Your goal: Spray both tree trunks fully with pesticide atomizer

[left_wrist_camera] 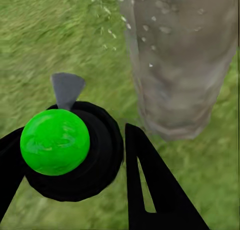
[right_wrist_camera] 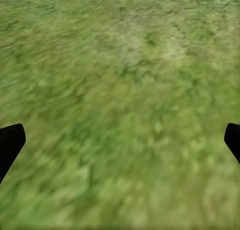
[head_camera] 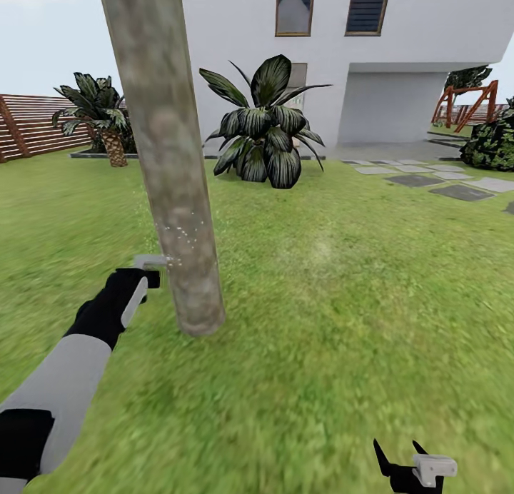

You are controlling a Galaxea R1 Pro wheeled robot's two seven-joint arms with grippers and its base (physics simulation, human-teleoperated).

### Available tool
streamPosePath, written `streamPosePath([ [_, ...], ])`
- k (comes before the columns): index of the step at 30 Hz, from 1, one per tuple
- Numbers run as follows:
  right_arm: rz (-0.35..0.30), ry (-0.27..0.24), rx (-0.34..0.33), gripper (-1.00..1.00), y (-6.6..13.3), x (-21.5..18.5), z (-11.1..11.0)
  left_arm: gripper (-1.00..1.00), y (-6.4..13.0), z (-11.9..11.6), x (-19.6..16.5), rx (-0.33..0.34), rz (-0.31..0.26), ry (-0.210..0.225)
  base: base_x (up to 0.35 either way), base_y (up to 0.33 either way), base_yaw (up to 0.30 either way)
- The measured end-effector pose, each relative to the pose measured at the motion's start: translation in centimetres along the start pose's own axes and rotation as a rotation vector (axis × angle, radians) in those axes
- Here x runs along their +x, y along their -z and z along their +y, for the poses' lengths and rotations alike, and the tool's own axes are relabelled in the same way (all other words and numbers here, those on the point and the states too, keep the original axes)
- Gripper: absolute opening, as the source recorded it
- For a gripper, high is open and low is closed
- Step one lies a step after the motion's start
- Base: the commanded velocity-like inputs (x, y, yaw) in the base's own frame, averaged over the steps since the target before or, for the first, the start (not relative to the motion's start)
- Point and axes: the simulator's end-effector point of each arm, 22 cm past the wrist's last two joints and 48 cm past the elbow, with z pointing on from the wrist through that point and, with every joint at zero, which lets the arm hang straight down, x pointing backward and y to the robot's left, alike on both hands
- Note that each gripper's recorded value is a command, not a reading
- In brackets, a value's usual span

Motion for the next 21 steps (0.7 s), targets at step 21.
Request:
streamPosePath([
  [21, 0.0, 0.0, 0.0, 1.0, 0.0, 0.0, 0.0, -1.0, -0.4, -3.8, 3.9, 0.068, 0.064, -0.026, 0.108, 0.03, 0.0],
])
